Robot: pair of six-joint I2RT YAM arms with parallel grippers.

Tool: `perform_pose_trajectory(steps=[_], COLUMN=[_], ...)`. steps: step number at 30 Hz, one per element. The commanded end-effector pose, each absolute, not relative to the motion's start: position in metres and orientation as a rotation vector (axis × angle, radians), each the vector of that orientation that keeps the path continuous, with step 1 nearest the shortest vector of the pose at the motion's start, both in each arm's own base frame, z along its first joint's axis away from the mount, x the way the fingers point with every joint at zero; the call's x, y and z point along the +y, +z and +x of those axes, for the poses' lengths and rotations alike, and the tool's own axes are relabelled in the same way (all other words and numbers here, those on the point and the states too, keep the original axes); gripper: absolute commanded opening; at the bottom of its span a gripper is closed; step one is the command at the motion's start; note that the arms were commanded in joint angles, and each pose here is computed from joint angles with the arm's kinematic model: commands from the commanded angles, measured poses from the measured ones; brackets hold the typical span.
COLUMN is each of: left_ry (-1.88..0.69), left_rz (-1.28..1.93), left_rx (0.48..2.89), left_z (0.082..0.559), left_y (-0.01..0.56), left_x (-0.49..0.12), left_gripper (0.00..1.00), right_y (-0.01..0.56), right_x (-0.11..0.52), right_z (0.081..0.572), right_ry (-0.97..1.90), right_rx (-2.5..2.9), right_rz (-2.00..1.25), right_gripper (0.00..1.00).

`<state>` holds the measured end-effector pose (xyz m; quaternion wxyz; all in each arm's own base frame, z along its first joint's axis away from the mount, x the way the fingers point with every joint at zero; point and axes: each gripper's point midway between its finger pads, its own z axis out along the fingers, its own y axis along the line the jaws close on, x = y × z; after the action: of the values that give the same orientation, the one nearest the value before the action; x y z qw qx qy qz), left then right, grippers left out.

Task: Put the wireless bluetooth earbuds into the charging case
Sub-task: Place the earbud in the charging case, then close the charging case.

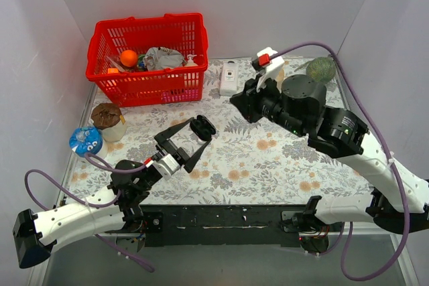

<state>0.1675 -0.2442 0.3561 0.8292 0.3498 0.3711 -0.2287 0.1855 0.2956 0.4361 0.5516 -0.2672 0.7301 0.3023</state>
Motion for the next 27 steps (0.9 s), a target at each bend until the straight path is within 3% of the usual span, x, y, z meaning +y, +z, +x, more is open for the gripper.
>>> perform_pose_trajectory(steps=[1,2,8,27], left_ry=[-0.510,-0.509,-0.520,-0.537], left_rz=[0.684,0.685,0.681,0.696], left_rx=[0.742,0.740,0.745,0.768], left_z=[0.162,0.162,0.162,0.165], left_y=[0.381,0.381,0.382,0.375], left_x=[-0.236,-0.237,-0.238,-0.246], left_gripper=[0.00,0.00,0.00,0.00], right_y=[0.407,0.397,0.379,0.392], right_x=[0.298,0.302,0.328,0.346], right_z=[0.203,0.201,0.184,0.154], right_ry=[0.709,0.716,0.824,0.976], right_rx=[1.796,1.818,1.836,1.723], right_rz=[-0.592,-0.616,-0.767,-0.915], right_gripper=[0.05,0.02,0.01,0.01])
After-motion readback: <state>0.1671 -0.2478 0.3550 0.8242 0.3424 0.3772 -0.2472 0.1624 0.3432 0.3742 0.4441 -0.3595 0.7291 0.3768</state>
